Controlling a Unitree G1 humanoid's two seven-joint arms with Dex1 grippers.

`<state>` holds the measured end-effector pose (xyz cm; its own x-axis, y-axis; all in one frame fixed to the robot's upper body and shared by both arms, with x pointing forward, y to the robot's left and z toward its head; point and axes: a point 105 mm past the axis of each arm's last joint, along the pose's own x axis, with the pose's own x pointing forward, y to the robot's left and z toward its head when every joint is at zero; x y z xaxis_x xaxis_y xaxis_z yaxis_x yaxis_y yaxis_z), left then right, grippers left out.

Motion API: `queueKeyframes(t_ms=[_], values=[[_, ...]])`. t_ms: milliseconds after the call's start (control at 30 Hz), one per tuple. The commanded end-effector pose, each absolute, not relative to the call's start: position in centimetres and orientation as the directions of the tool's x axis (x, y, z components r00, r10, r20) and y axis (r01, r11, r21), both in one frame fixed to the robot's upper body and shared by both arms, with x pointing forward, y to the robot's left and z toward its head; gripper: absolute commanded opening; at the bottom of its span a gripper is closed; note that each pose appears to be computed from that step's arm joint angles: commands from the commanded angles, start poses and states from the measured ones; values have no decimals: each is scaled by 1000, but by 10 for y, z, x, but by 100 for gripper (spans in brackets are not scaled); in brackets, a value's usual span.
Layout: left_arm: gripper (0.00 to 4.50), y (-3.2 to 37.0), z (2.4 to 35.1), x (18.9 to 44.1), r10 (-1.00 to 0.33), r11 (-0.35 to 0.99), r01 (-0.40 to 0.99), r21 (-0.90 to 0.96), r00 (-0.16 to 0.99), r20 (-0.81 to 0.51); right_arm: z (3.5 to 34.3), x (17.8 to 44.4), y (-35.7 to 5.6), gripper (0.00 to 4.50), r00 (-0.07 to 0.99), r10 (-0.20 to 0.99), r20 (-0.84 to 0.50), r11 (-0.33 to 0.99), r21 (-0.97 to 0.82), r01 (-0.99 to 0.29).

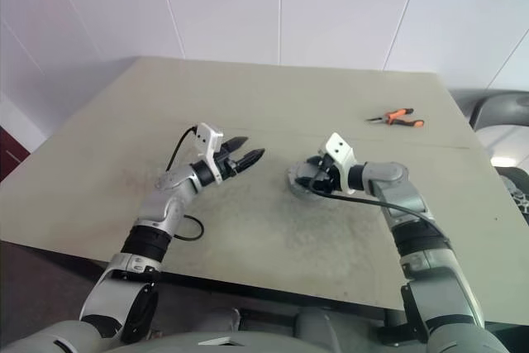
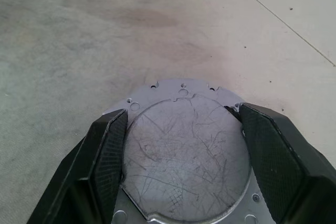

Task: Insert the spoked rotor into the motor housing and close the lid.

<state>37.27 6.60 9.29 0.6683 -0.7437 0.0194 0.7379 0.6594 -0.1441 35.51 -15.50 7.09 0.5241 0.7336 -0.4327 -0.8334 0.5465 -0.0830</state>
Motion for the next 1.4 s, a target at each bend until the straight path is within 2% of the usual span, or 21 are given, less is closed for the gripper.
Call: queueKeyframes(t_ms=[33,367,500,700,967,1100,1200,1400], values=[[367,64,108,372,-754,647,756,-100,654,60,62,355,-167,303,543,690,-478,574,-96,-813],[367,63,108,372,-757,645,758,-96,651,57,63,364,-180,303,590,635,-499,586,-188,-789],[367,63,108,372,-759,643,760,-95,649,56,56,355,-178,303,533,665,-523,562,-119,-818],[367,60,106,371,-767,635,767,-93,640,46,39,328,-168,303,382,716,-584,483,20,-875],[367,41,96,372,-783,621,781,-64,622,-8,24,332,-187,303,403,677,-615,512,1,-859],[367,23,98,366,-832,554,831,-49,555,11,14,335,-196,303,414,667,-620,524,-5,-852],[279,11,100,363,-867,497,867,-36,497,14,0,334,-205,303,425,648,-632,543,-8,-839],[73,-14,104,362,-917,400,917,-5,400,-4,-26,325,-231,303,471,584,-661,604,-34,-796]])
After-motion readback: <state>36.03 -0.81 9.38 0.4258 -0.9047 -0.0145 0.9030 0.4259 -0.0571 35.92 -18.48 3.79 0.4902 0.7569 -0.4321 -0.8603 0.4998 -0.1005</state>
